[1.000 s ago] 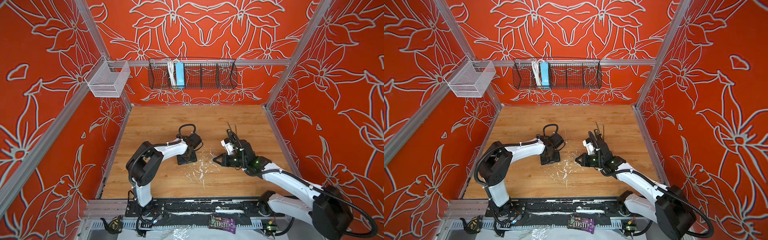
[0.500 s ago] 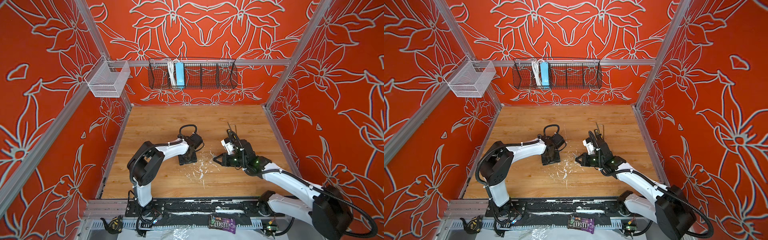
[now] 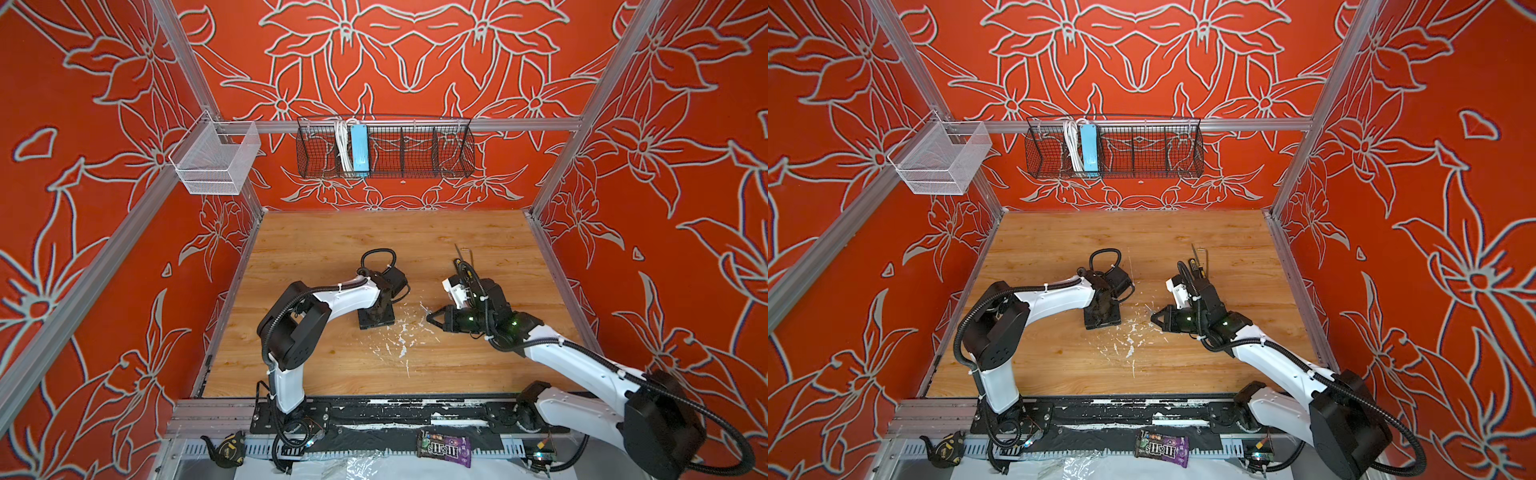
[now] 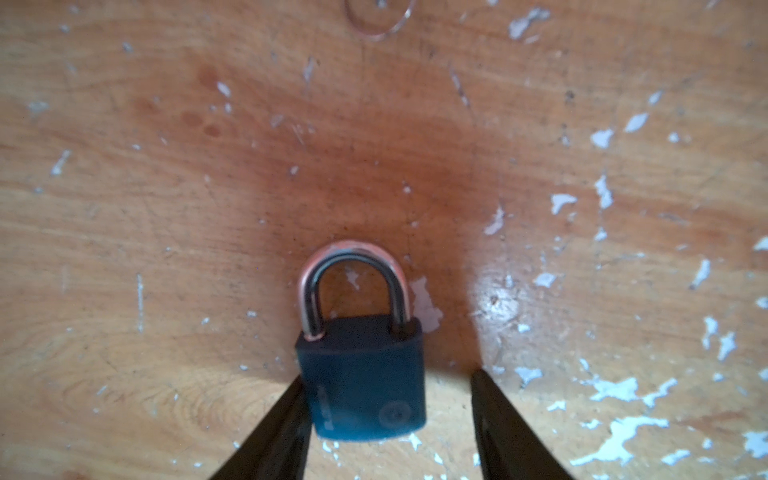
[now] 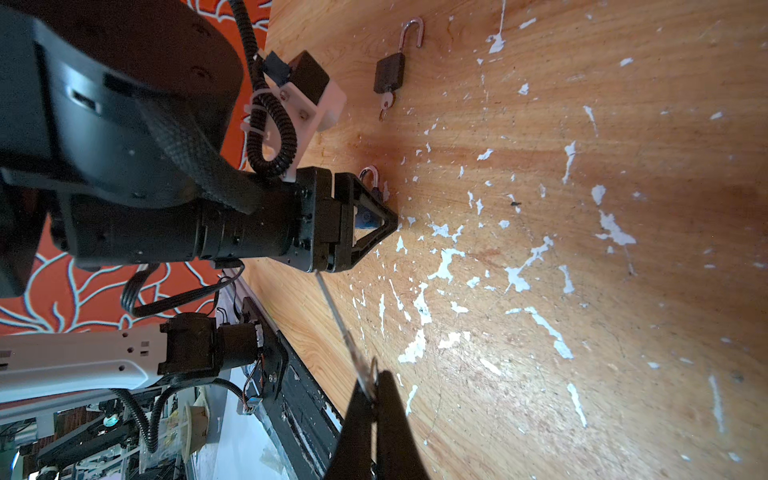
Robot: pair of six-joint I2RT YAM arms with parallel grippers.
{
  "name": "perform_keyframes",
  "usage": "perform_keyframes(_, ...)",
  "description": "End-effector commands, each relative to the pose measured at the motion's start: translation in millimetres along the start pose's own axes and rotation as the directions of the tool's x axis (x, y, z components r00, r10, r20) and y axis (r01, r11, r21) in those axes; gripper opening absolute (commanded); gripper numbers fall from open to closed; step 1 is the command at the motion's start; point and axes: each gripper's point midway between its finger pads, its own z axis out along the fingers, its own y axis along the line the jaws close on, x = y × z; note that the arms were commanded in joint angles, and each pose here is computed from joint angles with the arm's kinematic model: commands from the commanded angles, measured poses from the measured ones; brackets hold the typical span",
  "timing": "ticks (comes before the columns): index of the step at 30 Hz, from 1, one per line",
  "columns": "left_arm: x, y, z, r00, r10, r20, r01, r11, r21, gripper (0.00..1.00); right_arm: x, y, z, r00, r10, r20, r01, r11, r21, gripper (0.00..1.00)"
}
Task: Unlock with the key
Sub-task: 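Lower the left gripper and close it on the blue padlock's body, then lift the blue padlock with the left gripper while the right brings the key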
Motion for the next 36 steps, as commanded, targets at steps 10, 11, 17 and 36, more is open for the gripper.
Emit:
perform_keyframes(10,6.3,42.2,31.4,1.0,-0.023,-0.018,0.02,0.985,-0.172,0.5,-3.6,0.9,1.3,1.0,-0.003,0.007,0.003,1.0,-0.011,0.0)
perform_keyframes(11,6.2,44.2,31.4,1.0,-0.025,-0.017,0.021,0.984,-0.179,0.5,-3.7,0.3,1.4,1.0,-0.001,0.01,0.001,1.0,-0.008,0.0)
perform_keyframes(17,4.7,47.9,30.2,0.999,-0.038,-0.012,0.035,0.983,-0.179,0.47,-4.3,1.7,2.5,1.0,-0.002,0.006,0.002,1.0,-0.015,0.0)
perform_keyframes(36,4.3,38.1,23.9,0.997,-0.073,-0.003,0.073,0.992,-0.105,0.43,-4.0,2.7,1.5,1.0,-0.004,0.011,0.004,1.0,-0.022,0.0)
